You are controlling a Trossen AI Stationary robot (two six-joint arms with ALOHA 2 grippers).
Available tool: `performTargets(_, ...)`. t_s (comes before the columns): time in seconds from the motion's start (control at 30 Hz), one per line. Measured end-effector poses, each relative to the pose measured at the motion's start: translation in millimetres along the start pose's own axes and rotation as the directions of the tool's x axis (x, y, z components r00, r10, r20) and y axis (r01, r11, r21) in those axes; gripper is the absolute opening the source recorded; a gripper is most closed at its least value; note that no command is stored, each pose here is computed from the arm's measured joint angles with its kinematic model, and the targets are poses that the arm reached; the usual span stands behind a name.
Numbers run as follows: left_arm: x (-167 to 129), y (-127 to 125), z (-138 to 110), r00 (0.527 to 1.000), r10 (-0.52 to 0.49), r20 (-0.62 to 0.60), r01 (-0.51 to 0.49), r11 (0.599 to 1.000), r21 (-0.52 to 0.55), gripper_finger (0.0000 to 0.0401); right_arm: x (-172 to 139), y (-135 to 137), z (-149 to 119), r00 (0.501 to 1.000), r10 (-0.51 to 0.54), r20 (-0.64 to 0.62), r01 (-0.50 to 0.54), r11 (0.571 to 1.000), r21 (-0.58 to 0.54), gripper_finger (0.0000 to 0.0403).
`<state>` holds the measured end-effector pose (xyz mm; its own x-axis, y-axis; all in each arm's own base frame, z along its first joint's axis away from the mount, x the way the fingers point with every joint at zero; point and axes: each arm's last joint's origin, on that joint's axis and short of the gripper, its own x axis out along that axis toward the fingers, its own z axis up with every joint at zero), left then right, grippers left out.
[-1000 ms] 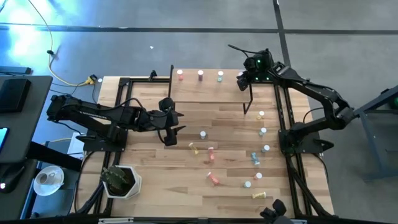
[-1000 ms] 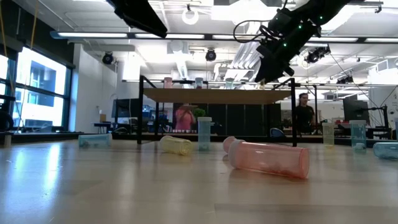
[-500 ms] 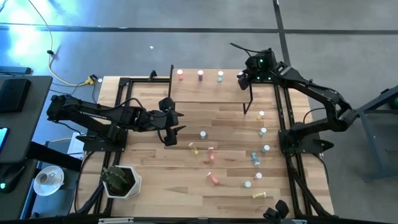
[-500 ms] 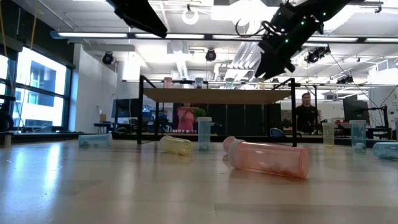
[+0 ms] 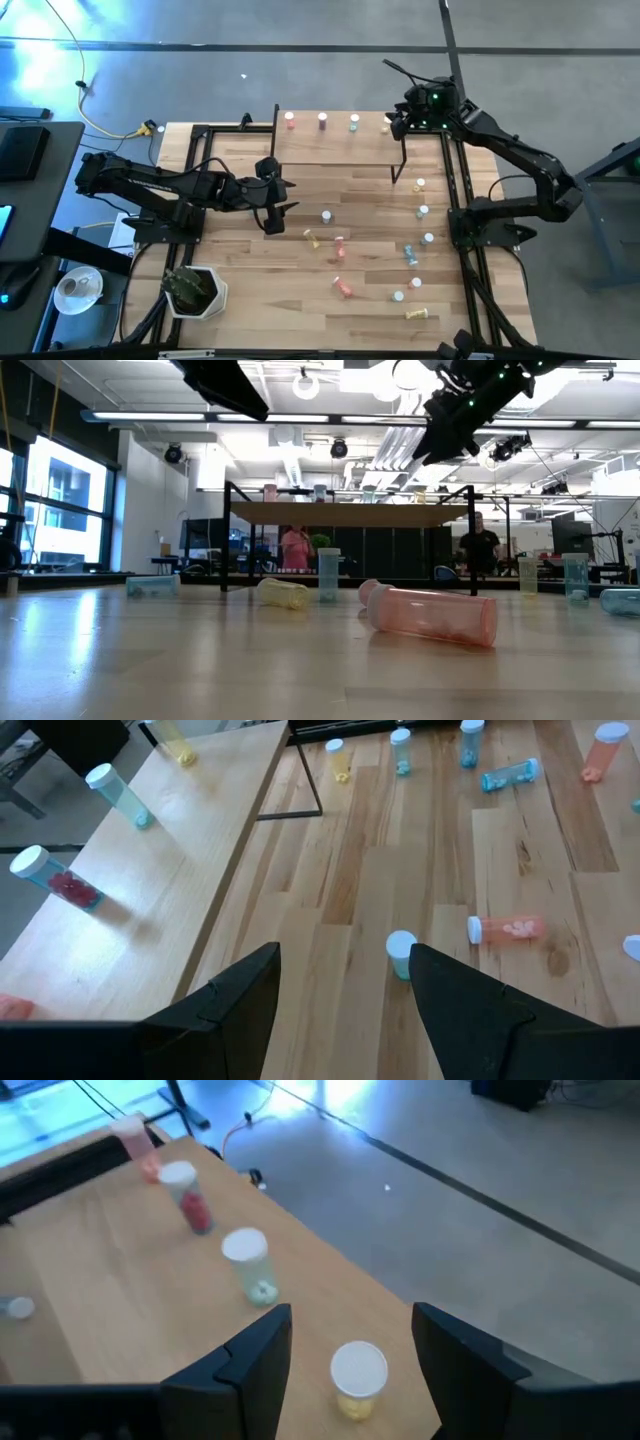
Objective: Pick and place medicine bottles onto shelf by color
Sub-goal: Put the green pill bottle on the shelf aligned with the other green pill bottle
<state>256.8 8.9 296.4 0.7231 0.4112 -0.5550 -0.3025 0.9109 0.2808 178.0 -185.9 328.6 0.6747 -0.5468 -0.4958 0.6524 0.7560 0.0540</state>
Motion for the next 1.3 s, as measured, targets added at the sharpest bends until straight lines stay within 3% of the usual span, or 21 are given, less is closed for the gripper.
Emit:
performTargets(0.4, 1, -1, -8, 0.998, -0.011, -0.059, 0.008, 0.999, -0.044, 0.0214, -19, 34, -8, 0.99, 0.124, -0.07, -0.128, 0.99, -0.057, 0.02)
performTargets(0.83, 20, -11, -46, 0.993, -0.03, -0.115, 0.017, 0.994, -0.111, 0.0214, -24, 84, -19, 0.945, 0.285, -0.161, -0.311, 0.936, -0.167, 0.02)
performTargets(1.3, 32, -19, -55, 0.995, -0.088, -0.054, 0.076, 0.979, -0.189, 0.0214, -30, 110, -21, 0.947, 0.294, -0.13, -0.317, 0.923, -0.217, 0.02)
